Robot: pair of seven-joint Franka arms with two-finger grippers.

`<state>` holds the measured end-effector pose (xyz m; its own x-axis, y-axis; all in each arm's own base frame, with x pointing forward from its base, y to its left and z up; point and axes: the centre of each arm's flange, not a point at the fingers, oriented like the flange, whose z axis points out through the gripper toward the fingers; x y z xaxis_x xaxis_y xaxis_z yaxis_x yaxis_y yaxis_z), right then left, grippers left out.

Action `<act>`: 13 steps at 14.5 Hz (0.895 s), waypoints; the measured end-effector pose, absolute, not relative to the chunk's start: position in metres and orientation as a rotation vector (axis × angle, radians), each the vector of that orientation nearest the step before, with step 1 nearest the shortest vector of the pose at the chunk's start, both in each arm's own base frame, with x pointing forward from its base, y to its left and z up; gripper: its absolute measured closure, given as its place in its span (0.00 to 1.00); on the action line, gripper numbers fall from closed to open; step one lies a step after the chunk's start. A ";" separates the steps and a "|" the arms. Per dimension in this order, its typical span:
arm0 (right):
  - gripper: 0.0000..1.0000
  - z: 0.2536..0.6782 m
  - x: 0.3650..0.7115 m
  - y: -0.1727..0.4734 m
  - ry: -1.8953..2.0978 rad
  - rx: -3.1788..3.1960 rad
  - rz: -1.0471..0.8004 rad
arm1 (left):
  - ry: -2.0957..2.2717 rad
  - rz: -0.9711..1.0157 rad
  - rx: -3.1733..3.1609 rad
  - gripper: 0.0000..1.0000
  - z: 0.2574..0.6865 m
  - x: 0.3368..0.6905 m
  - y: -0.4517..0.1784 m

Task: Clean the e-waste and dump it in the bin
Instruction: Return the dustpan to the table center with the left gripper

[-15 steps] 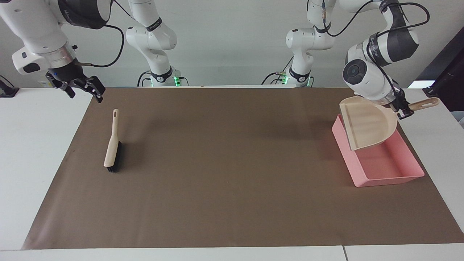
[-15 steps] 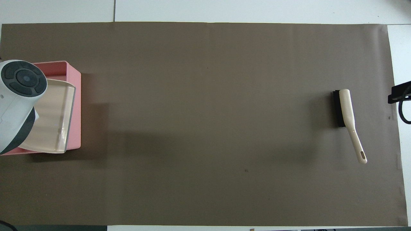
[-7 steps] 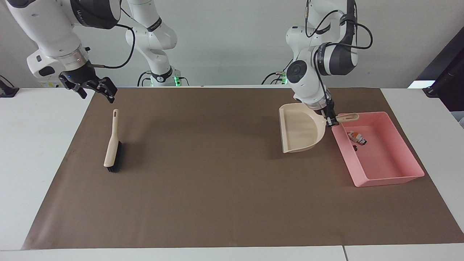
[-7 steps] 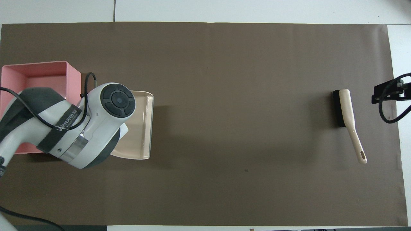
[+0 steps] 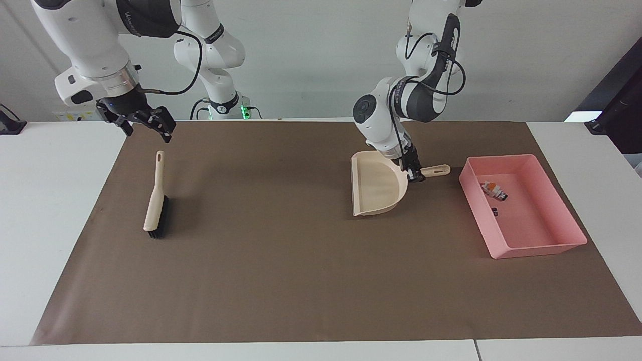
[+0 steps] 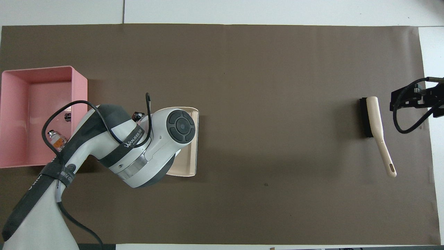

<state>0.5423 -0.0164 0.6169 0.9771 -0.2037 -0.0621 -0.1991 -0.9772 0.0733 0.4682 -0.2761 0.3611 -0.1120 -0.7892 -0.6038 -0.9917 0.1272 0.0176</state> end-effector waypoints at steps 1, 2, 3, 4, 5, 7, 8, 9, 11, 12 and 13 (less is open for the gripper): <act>0.00 0.617 0.542 -0.017 -0.313 3.057 -0.107 | 1.959 0.595 -1.713 0.68 0.350 0.467 -0.282; 0.00 0.617 0.542 -0.017 -0.312 3.057 -0.106 | 1.956 0.604 -1.714 0.68 0.340 0.467 -0.285; 0.00 0.617 0.542 -0.016 -0.311 3.057 -0.106 | 1.952 0.612 -1.717 0.68 0.334 0.467 -0.286; 0.00 0.617 0.542 -0.016 -0.310 3.057 -0.106 | 1.949 0.616 -1.720 0.68 0.332 0.468 -0.285; 0.00 0.617 0.542 -0.015 -0.308 3.057 -0.106 | 1.946 0.615 -1.723 0.67 0.332 0.469 -0.285; 0.00 0.617 0.542 -0.014 -0.305 3.058 -0.106 | 1.937 0.607 -1.731 0.52 0.338 0.471 -0.284; 0.00 0.617 0.542 -0.013 -0.303 3.058 -0.107 | 1.925 0.601 -1.741 0.40 0.344 0.472 -0.282; 0.00 0.617 0.541 -0.013 -0.300 3.058 -0.110 | 1.891 0.597 -1.768 0.30 0.354 0.474 -0.277; 0.00 0.617 0.539 -0.014 -0.298 3.058 -0.118 | 1.719 0.598 -1.914 0.06 0.387 0.479 -0.250; 0.00 0.617 0.539 -0.016 -0.303 3.058 -0.117 | 1.594 0.591 -2.027 0.02 0.404 0.482 -0.229; 0.00 0.617 0.539 -0.019 -0.312 3.058 -0.115 | 1.438 0.577 -2.152 0.01 0.418 0.484 -0.206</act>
